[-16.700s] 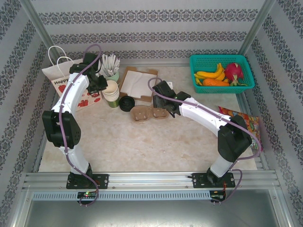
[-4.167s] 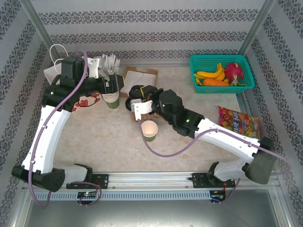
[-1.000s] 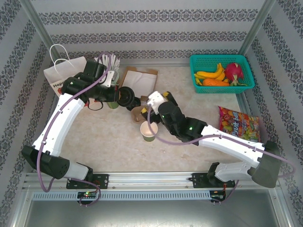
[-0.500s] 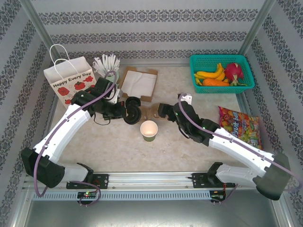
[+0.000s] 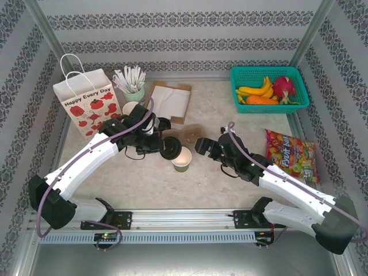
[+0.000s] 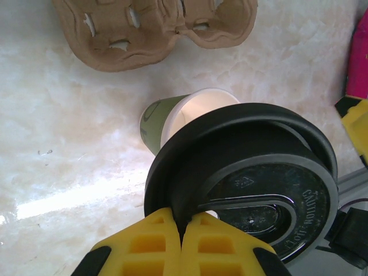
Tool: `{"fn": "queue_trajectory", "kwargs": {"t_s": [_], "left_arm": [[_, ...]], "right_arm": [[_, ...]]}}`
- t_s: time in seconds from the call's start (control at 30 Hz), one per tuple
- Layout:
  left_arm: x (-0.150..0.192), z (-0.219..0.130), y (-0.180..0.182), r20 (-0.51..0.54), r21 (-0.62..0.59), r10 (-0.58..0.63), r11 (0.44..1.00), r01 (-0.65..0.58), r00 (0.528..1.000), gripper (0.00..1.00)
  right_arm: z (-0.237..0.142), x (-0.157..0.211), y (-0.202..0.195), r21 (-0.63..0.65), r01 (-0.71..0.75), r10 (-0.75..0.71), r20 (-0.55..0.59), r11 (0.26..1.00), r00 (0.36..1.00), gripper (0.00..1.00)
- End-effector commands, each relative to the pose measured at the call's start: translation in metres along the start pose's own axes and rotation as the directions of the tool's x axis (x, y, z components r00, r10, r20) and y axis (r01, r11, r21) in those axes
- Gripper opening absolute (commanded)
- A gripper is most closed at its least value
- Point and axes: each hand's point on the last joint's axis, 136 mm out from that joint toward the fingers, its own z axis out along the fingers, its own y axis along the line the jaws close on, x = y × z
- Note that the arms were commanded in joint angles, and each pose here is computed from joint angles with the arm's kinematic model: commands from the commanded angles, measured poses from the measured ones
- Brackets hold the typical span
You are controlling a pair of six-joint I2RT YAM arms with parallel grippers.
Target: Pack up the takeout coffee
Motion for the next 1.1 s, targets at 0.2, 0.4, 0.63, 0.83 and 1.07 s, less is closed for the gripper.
{"fn": "queue_trajectory", "kwargs": {"t_s": [0.2,0.4,0.63,0.83,1.07], "left_arm": [[0.014,0.037,-0.008,-0.090,-0.021,0.032,0.999,-0.034,0.995,0.00],[0.012,0.047,-0.008,-0.091,-0.027,0.081,0.996,-0.084,0.993,0.00],[0.007,0.056,-0.003,-0.075,-0.052,0.097,0.994,-0.101,0.992,0.00],[0.010,0.067,-0.001,-0.098,-0.057,0.087,0.994,-0.093,0.991,0.00],[0.009,0.073,-0.002,-0.099,-0.060,0.090,0.994,-0.096,0.991,0.00]], "right_arm": [[0.009,0.010,0.032,-0.155,-0.079,0.066,-0.090,0.985,0.994,0.98],[0.023,0.029,0.049,-0.239,-0.113,0.064,-0.202,0.964,0.977,0.98],[0.027,0.036,0.054,-0.267,-0.106,0.043,-0.230,0.958,0.972,0.98],[0.030,0.042,0.065,-0.300,-0.086,0.003,-0.265,0.950,0.964,0.98],[0.036,0.047,0.067,-0.305,-0.085,-0.007,-0.288,0.949,0.958,0.98]]}}
